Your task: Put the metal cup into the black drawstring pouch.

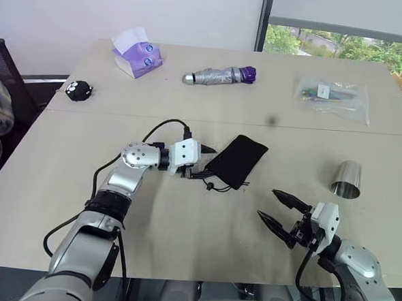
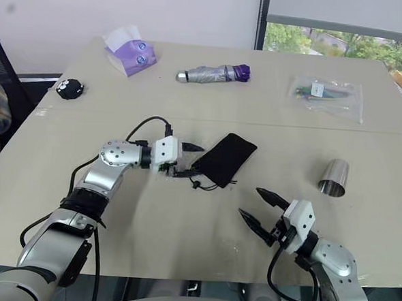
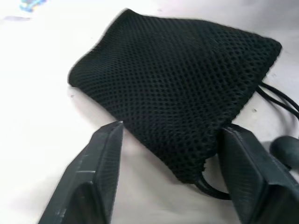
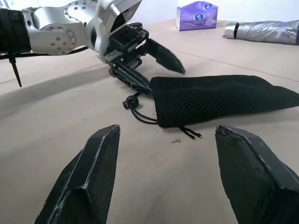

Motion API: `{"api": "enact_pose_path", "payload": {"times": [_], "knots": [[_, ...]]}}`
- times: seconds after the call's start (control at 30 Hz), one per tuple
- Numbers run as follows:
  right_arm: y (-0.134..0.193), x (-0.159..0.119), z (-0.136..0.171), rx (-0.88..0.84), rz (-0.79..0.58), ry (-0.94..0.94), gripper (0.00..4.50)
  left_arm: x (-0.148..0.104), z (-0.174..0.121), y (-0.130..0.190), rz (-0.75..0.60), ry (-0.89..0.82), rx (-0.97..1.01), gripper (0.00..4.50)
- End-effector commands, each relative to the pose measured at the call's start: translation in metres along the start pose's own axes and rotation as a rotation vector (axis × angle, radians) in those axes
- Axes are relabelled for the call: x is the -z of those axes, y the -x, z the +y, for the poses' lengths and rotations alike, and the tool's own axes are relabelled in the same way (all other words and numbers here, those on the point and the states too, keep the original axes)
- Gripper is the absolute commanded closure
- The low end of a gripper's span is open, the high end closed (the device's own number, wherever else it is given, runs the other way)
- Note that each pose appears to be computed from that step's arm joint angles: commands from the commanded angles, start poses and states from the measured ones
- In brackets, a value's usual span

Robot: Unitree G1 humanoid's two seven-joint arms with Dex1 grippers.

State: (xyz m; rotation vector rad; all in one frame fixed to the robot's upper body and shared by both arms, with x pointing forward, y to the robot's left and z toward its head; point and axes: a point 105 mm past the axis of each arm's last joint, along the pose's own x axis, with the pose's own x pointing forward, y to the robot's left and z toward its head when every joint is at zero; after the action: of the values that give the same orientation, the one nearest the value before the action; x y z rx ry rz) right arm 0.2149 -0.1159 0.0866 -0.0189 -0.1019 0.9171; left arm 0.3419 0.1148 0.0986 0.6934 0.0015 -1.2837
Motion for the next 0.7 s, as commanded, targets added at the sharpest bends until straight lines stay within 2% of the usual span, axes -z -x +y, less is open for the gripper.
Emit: {"api": "enact_pose_path", "payload": {"times": [0.03,0.07,0.23,0.27,0.47,0.6,0.7], "knots": [[-0.001,-0.015,-0.001,0.004,-0.052,0.045,1.23,-0.009,0.008,0.000,-0.026,-0.037,-0.015,1.59],[-0.001,-0.015,-0.001,0.005,-0.052,0.046,1.23,-0.009,0.008,-0.001,-0.025,-0.038,-0.012,1.93],[0.001,-0.016,-0.002,0.018,-0.052,0.051,1.23,-0.009,0.007,-0.002,-0.033,-0.029,-0.010,4.23],[0.002,-0.017,-0.002,0.025,-0.053,0.051,1.23,-0.011,0.007,-0.003,-0.039,-0.025,-0.012,4.42],[0.020,-0.015,-0.003,0.143,-0.034,0.056,1.23,-0.019,0.012,-0.007,-0.086,0.006,-0.043,4.42],[0.044,-0.006,-0.009,0.316,0.011,0.051,1.23,-0.024,0.017,-0.010,-0.115,0.045,-0.090,4.42],[0.074,-0.003,-0.023,0.529,0.051,0.062,1.23,-0.036,0.030,-0.016,-0.169,0.134,-0.162,4.42]]}}
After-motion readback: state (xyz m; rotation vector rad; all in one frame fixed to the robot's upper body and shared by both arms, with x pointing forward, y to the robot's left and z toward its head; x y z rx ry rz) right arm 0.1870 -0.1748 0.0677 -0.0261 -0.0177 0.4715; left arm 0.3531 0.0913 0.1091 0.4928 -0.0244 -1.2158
